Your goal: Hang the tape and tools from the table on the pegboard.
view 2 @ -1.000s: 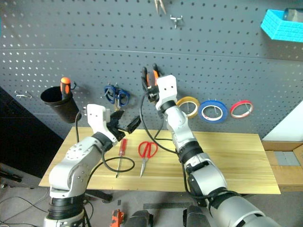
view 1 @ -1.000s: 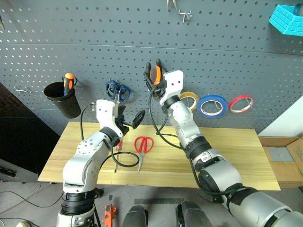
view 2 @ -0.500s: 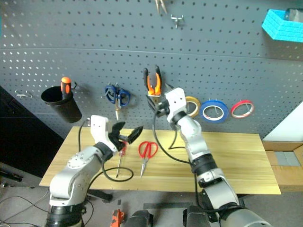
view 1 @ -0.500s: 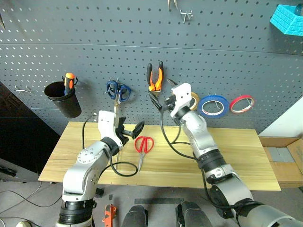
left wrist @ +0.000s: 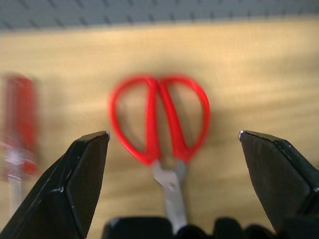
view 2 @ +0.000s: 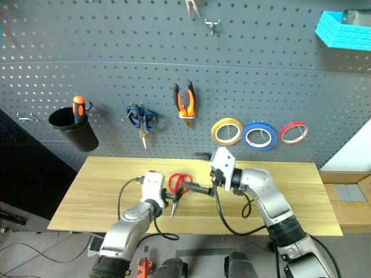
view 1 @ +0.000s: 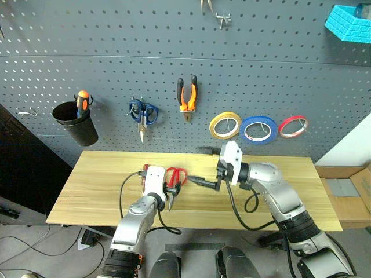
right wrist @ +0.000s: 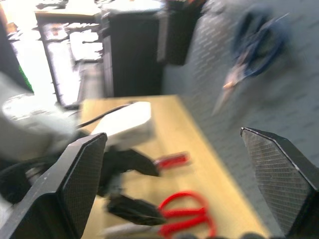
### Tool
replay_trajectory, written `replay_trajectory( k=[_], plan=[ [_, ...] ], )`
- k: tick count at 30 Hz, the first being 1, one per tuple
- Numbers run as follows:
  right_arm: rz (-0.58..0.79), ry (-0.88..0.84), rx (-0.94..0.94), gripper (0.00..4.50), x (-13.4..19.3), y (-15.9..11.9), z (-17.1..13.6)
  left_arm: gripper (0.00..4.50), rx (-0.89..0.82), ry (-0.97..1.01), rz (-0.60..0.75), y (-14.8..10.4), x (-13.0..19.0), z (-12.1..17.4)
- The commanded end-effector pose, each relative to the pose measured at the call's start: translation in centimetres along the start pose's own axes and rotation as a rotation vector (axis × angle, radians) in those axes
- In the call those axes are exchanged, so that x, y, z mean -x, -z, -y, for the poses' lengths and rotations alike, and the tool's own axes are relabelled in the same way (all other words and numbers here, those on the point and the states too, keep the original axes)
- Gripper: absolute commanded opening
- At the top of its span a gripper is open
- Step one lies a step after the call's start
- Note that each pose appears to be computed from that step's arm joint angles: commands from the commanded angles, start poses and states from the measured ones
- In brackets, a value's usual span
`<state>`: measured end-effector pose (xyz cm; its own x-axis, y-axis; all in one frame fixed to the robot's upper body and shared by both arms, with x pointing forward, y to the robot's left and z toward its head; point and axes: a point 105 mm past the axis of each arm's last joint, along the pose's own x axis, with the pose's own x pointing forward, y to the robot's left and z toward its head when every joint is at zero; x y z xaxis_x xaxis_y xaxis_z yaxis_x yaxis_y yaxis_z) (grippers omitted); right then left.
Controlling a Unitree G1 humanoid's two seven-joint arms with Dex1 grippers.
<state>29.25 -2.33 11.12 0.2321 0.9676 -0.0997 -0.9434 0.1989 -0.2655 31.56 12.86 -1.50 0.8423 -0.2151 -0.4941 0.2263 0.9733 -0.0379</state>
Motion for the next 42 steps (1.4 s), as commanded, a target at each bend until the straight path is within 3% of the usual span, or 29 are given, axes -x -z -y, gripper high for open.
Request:
replay_trajectory(
  k=[1,7,15,18,28,32,42],
  plan=[
    [-0.051,-0.103,0.069,4.45,0.7,1.8,-1.2,4.50,-0.031,-0.034,-0.017,0.2,-1.2,0.2],
    [-0.109,-0.164,0.089,4.45,0.8,4.3,-1.9,4.50,-0.067,-0.093,-0.100,1.9,-2.0,0.2],
    [-0.123,-0.169,0.078,4.45,0.6,5.2,-1.7,4.50,-0.038,-0.076,-0.171,3.3,-2.1,1.3],
    [-0.126,-0.177,0.089,4.50,0.7,5.4,-1.8,3.89,-0.046,-0.082,-0.170,3.1,-2.1,1.3],
    [-0.125,-0.173,0.107,4.50,0.5,5.5,-1.5,0.30,-0.045,-0.107,-0.180,3.2,-1.9,0.7],
    [-0.122,-0.162,0.106,4.50,0.4,5.4,-1.2,0.21,-0.054,-0.120,-0.154,2.6,-1.8,0.2],
    [-0.071,-0.023,0.064,4.50,1.2,3.2,1.5,0.21,-0.386,-0.068,0.040,-1.1,2.4,-2.5]
  ],
)
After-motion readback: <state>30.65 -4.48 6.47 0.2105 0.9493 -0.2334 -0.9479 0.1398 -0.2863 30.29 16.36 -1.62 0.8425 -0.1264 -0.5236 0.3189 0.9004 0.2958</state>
